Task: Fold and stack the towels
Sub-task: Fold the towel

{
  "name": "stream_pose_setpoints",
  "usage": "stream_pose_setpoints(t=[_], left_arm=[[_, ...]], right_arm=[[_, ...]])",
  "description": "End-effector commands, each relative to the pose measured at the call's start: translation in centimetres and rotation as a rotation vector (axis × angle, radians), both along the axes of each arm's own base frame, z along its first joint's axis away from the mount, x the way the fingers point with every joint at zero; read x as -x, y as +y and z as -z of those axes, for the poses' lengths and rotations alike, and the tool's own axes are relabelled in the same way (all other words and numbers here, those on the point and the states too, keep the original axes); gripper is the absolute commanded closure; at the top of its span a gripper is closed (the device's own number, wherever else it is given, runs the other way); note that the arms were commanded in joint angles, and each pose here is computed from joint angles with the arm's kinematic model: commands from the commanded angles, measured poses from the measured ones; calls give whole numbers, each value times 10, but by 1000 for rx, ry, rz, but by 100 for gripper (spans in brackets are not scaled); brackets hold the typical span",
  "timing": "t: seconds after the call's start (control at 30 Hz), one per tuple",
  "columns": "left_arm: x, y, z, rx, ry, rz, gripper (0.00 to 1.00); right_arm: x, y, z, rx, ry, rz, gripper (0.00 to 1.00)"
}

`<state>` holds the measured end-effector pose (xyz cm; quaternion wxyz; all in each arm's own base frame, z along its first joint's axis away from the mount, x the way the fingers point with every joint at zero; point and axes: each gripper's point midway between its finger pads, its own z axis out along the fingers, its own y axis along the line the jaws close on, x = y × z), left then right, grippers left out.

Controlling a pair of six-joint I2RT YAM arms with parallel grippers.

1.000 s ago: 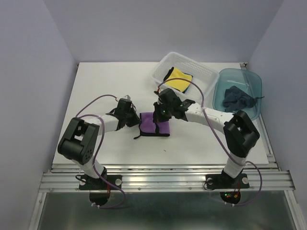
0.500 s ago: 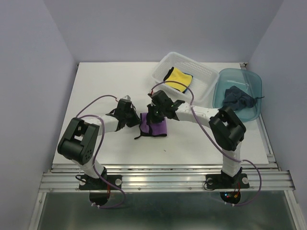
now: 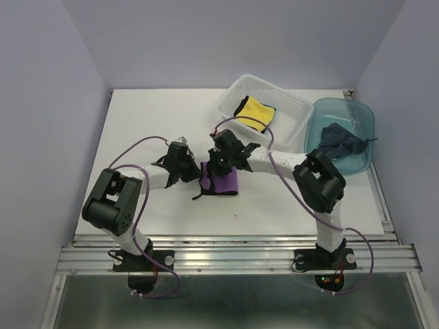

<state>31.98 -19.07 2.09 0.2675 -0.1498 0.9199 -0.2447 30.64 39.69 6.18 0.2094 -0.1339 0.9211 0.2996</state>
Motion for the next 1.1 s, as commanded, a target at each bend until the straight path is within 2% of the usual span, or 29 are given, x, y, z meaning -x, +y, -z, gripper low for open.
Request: stream_pose_setpoints(t=[0.0,0.13,0.17,0.23,0.37,0.43,0.57,0.63,0.73,0.87,0.97,1.0,1.03,1.07], left_arm=[[12,0,4,-13,20,34,100],[10,0,2,-16,16,37,100],[9,0,1,-15,14,35,100],[9,0,1,-20,12,38,96],[7,2,-7,-25,-8,29,91],[6,4,-13,-27,-22,22,84],[5,7,-20,-36,-40,11,77],[4,9,-25,-39,-51,5,74],[6,13,-30,-44,-61,-5,70],[7,17,-37,-50,-77,-18,63],[9,21,-44,-58,-99,-17,49],[9,20,-47,-57,-112,-4,45],[9,18,-54,-46,-128,9,38],[8,17,-58,-48,-144,24,35]], right_arm=[[-12,20,-19,-54,-52,6,99],[-11,21,-10,-46,-35,4,97],[-10,20,-8,-43,-29,6,94],[-11,21,-10,-44,-31,9,82],[-7,23,-19,-64,-36,-16,70],[-5,25,-28,-83,-45,-38,63],[-2,25,-53,-131,-82,-60,56],[3,25,-61,-150,-91,-82,47],[9,21,-85,-197,-130,-93,43],[14,11,-94,-196,-150,-82,40],[13,-6,-102,-163,-184,-32,34],[12,-12,-101,-143,-191,-11,30],[6,-23,-108,-122,-227,35,0],[6,-34,-101,-86,-221,64,0]])
